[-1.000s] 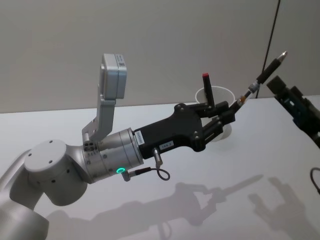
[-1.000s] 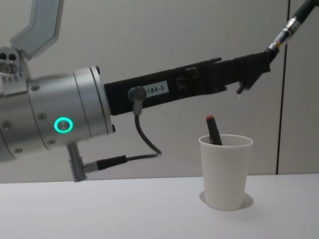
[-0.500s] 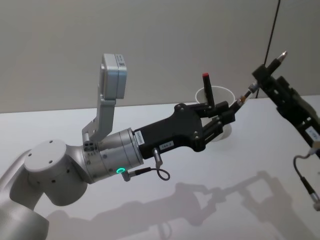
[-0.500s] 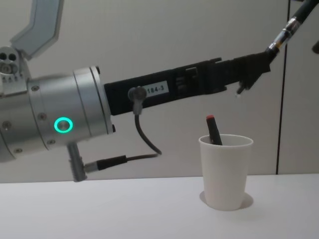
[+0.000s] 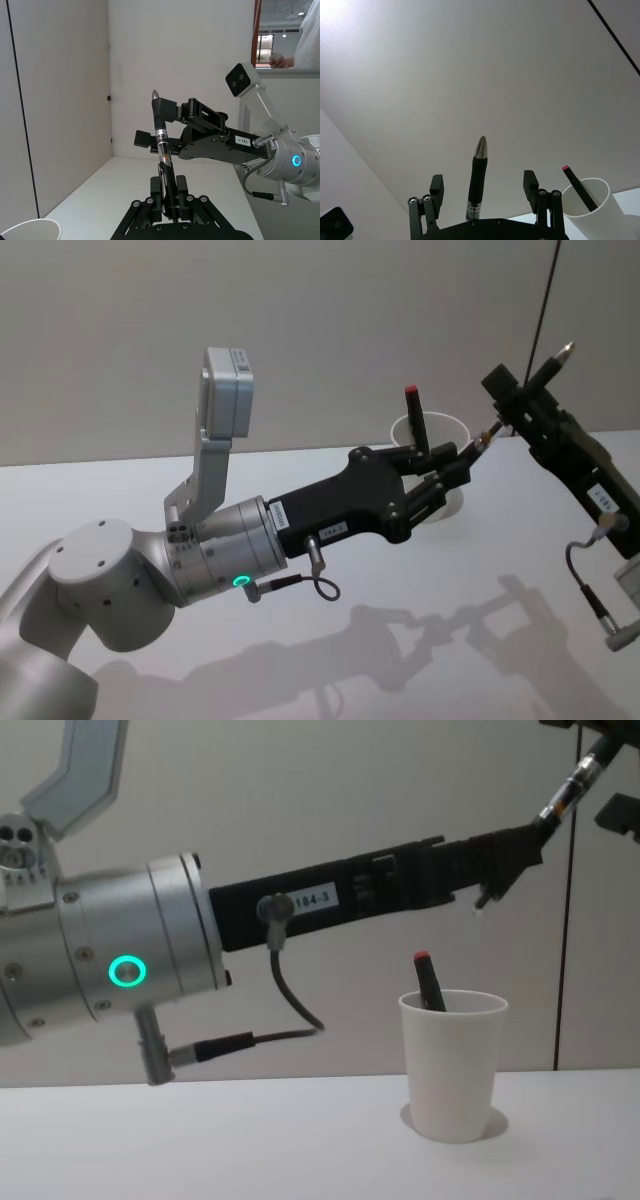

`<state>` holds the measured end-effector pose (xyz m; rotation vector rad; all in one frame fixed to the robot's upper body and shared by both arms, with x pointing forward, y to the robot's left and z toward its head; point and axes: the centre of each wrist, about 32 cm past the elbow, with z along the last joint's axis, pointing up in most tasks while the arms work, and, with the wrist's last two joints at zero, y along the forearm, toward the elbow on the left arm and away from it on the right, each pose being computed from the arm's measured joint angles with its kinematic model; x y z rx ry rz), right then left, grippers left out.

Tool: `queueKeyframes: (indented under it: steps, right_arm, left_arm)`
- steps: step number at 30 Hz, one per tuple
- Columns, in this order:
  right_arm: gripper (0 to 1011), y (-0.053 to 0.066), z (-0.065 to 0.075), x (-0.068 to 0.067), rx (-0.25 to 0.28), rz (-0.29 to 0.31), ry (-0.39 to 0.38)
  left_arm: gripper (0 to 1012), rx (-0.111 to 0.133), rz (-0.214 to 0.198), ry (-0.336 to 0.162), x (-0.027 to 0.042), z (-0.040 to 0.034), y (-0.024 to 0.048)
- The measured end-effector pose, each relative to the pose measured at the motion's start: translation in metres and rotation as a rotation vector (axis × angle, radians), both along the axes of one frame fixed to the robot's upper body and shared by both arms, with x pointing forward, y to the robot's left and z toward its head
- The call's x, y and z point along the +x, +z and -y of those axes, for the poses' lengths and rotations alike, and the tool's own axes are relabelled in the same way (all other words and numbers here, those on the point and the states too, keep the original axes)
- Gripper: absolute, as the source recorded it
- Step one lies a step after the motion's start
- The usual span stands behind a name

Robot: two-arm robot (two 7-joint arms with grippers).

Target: Place the pen into the pen holder.

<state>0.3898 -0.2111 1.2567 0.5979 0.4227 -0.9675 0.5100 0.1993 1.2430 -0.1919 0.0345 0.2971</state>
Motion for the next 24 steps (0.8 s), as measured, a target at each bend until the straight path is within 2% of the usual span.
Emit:
queueKeyframes:
  steps: [13, 16, 20, 21, 24]
  right_arm:
    - [998, 0.0011, 0.0014, 0.0002, 0.013, -0.004, -0.004]
    - [953, 0.0014, 0.0017, 0.0000, 0.015, -0.003, -0.005]
    - [835, 0.0017, 0.0021, -0.0001, 0.018, -0.002, -0.006]
    - [835, 0.0017, 0.0021, -0.0001, 0.018, -0.002, -0.006]
    - [719, 0.0018, 0.0023, -0.0002, 0.019, -0.002, -0.007]
  left_arm:
    - [181, 0.000, 0.000, 0.000, 0.0000, 0.0000, 0.0000]
    - [181, 0.000, 0.000, 0.000, 0.0000, 0.0000, 0.0000]
    - [181, 0.000, 0.000, 0.000, 0.0000, 0.0000, 0.0000]
    - [181, 0.000, 0.000, 0.000, 0.0000, 0.0000, 0.0000]
    - [182, 0.000, 0.000, 0.000, 0.0000, 0.0000, 0.0000]
